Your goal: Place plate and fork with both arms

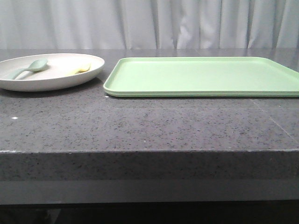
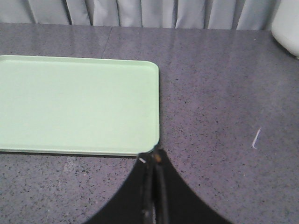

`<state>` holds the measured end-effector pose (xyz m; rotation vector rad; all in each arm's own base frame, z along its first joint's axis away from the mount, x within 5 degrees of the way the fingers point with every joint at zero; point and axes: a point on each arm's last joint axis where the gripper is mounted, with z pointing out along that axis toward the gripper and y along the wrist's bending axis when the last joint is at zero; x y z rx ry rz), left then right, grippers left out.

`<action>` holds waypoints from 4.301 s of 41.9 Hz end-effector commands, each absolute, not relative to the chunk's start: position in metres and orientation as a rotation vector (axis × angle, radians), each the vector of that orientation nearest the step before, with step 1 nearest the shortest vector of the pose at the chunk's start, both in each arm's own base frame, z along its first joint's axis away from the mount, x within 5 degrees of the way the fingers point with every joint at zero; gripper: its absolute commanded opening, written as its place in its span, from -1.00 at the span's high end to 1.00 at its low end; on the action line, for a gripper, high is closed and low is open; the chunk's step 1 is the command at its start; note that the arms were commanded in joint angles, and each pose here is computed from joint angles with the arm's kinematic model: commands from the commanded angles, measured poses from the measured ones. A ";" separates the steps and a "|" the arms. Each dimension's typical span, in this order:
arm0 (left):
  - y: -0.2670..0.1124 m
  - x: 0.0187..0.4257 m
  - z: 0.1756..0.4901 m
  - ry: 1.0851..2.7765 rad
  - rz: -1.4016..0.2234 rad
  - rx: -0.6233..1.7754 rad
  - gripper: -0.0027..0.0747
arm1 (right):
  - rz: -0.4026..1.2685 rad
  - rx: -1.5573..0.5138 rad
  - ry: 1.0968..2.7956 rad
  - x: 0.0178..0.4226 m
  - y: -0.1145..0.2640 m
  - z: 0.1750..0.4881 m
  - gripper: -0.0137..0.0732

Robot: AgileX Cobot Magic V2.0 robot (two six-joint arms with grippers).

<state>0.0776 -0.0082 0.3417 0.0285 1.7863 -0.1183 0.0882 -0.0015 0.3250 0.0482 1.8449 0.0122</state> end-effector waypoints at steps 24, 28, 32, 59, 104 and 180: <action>-0.005 0.080 0.363 1.635 -0.067 0.035 -0.81 | -0.017 0.031 1.752 0.091 -0.003 0.341 -0.77; -0.005 0.080 0.363 1.635 -0.067 0.035 -0.81 | -0.017 0.031 1.752 0.091 -0.003 0.341 -0.77; -0.005 0.080 0.363 1.635 -0.067 0.035 -0.81 | -0.017 0.031 1.752 0.091 -0.003 0.341 -0.77; -0.004 0.100 0.384 1.945 -0.008 0.070 -0.81 | -0.017 0.031 1.752 0.091 -0.003 0.341 -0.77; 0.044 0.363 0.354 2.575 -0.368 0.107 -0.29 | -0.017 0.031 1.753 0.091 -0.003 0.341 -0.77; 0.035 0.431 0.299 2.690 -0.598 0.120 0.98 | -0.017 0.031 1.752 0.091 -0.003 0.341 -0.77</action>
